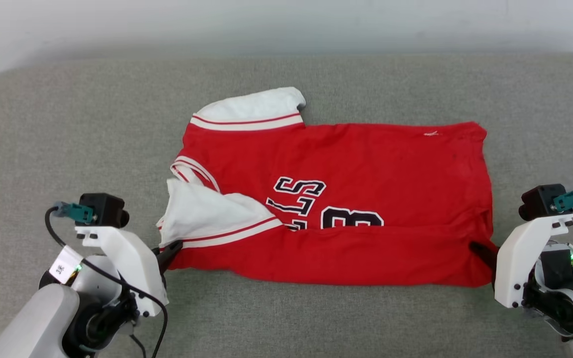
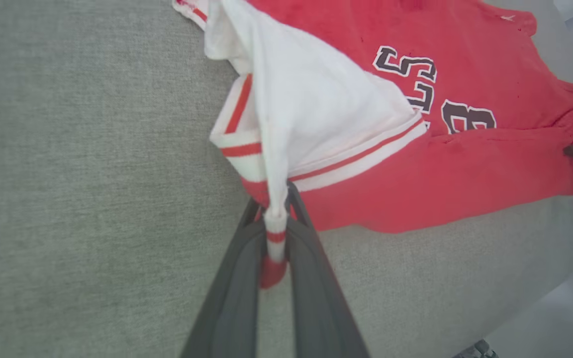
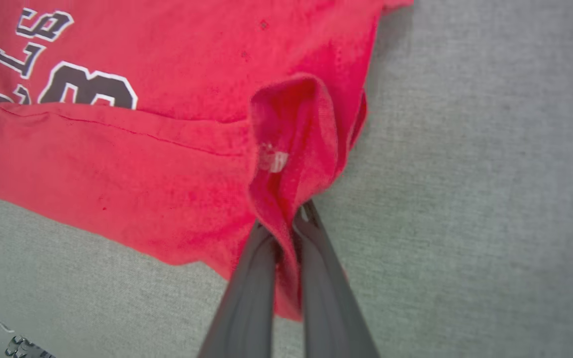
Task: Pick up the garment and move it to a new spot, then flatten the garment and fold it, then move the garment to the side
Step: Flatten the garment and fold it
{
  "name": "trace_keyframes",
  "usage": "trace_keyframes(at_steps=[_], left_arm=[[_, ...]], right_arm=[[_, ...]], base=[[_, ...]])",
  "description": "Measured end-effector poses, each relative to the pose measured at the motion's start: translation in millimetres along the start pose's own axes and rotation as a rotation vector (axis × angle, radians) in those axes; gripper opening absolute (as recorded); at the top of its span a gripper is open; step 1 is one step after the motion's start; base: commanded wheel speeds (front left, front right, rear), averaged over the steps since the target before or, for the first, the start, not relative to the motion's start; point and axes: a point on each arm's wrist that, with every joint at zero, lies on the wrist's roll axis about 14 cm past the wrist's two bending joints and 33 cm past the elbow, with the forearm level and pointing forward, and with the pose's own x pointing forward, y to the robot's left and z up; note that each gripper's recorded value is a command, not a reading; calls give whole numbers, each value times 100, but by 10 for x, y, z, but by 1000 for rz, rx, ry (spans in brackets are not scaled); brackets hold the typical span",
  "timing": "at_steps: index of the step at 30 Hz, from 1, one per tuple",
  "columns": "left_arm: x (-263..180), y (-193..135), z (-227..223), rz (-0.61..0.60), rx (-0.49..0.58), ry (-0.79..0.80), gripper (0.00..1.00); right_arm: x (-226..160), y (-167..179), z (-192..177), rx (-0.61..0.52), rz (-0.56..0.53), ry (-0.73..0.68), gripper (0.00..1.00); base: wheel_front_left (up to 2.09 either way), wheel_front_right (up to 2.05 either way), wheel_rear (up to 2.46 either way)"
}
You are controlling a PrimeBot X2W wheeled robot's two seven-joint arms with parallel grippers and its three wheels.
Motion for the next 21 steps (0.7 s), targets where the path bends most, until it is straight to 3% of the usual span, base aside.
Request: trace_keyframes(at_steps=[10,21], left_arm=[[-406,-81,-84,30,18,-92,0],[-805,10,-601,96,-97,-63,0]], right_arm=[[-427,112,5,-26,13,-84,0],[-715,178,-401,11,23,-61,0]], base=[[0,0,0],[0,0,0]])
